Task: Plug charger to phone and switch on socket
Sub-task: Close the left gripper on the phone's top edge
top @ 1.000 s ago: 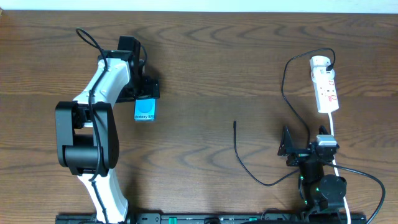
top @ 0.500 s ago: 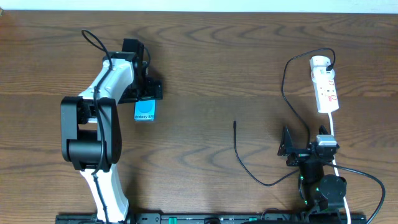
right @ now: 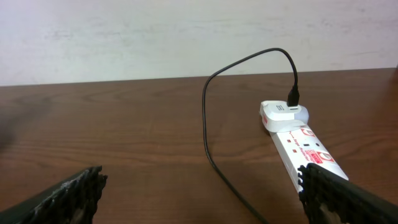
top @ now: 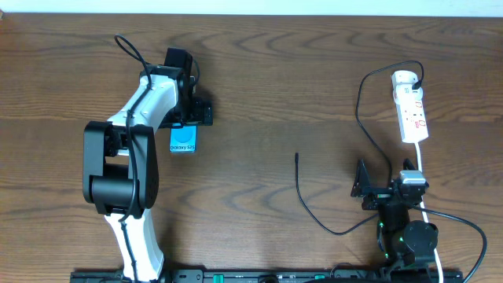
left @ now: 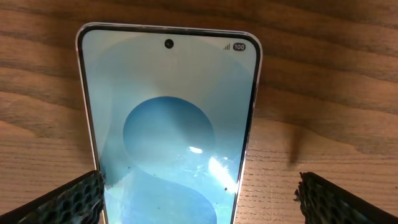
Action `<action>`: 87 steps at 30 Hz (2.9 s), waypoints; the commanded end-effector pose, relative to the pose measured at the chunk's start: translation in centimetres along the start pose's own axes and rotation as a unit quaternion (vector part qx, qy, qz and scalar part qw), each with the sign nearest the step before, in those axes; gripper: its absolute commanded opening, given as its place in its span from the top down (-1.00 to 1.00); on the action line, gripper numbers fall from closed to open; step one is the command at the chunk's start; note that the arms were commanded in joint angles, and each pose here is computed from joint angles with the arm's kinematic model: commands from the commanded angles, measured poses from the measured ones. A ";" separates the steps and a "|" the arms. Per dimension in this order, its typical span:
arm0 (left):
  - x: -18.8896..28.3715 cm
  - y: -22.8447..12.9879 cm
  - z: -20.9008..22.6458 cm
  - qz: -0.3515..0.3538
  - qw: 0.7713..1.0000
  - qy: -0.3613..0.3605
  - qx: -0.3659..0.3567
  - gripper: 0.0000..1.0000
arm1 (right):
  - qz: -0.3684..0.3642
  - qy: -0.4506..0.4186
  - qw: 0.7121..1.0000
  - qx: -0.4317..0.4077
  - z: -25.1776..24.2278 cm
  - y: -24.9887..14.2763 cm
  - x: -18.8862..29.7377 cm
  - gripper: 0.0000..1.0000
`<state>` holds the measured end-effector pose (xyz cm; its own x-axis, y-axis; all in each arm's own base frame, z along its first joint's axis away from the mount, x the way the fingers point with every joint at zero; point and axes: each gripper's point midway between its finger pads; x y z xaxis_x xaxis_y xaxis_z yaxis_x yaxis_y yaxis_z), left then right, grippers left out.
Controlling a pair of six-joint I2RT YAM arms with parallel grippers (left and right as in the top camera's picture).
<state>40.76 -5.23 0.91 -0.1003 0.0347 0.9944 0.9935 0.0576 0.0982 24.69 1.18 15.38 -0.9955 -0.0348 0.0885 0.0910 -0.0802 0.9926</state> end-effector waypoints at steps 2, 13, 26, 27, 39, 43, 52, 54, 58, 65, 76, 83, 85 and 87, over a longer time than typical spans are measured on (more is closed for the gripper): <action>-0.5 -0.2 0.5 0.005 1.000 0.011 0.006 -0.98 | 0.000 -0.004 1.000 -0.003 -0.1 0.0 0.0 -0.98; -0.5 0.1 1.3 -0.003 0.999 0.032 0.006 -0.98 | 0.000 -0.004 1.000 -0.003 -0.1 0.0 0.0 -0.99; -1.6 -0.6 1.4 -0.001 0.999 0.032 0.006 -0.98 | 0.000 -0.004 1.000 -0.003 -0.1 0.0 0.0 -0.99; -1.6 -0.6 1.4 -0.001 0.999 0.032 0.006 -0.98 | 0.000 -0.004 1.000 -0.003 -0.1 0.0 0.0 -0.99; -2.0 -0.8 1.5 -0.002 0.999 0.032 0.007 -0.98 | 0.000 -0.004 1.000 -0.003 -0.1 0.0 0.0 -0.99; -2.2 -0.9 1.5 -0.001 0.999 0.033 0.007 -0.98 | 0.000 -0.004 1.000 -0.003 -0.1 0.0 0.0 -0.99; -2.3 -1.2 1.6 0.002 0.999 0.033 0.007 -0.99 | 0.000 -0.004 1.000 -0.003 -0.1 0.0 0.0 -0.99; -2.4 -1.2 1.6 0.002 0.999 0.033 0.007 -0.98 | 0.000 -0.004 1.000 -0.003 -0.1 0.0 0.0 -0.98; -2.9 -1.6 1.7 0.002 0.999 0.033 0.003 -0.96 | 0.000 -0.004 1.000 -0.003 -0.1 0.0 0.0 -0.99; -3.1 -1.7 1.7 0.003 0.999 0.033 0.001 -0.96 | 0.000 -0.004 1.000 -0.003 -0.1 0.0 0.0 -0.99; -3.1 -1.7 1.7 0.002 0.999 0.033 0.001 -0.50 | 0.000 -0.004 1.000 -0.003 -0.1 0.0 0.0 -0.98; -3.1 -1.7 1.7 0.002 0.999 0.033 0.001 -0.36 | 0.000 -0.004 1.000 -0.003 -0.1 0.0 0.0 -0.99; -3.1 -1.7 1.7 0.002 0.999 0.033 0.001 -0.32 | 0.000 -0.004 1.000 -0.003 -0.1 0.0 0.0 -0.98; -3.1 -1.7 1.7 0.002 0.999 0.033 0.001 -0.24 | 0.000 -0.004 1.000 -0.003 -0.1 0.0 0.0 -0.99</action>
<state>41.17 -4.49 -0.21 -0.1652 0.0038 0.9863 0.9845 0.0609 0.1647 24.69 1.18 15.37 -0.9954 -0.0344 0.0889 0.0914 -0.0802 0.9926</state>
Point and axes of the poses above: each gripper's point midway between its finger pads, its own x axis back along the fingers, its own z axis along the line the jaws close on, y = z × x
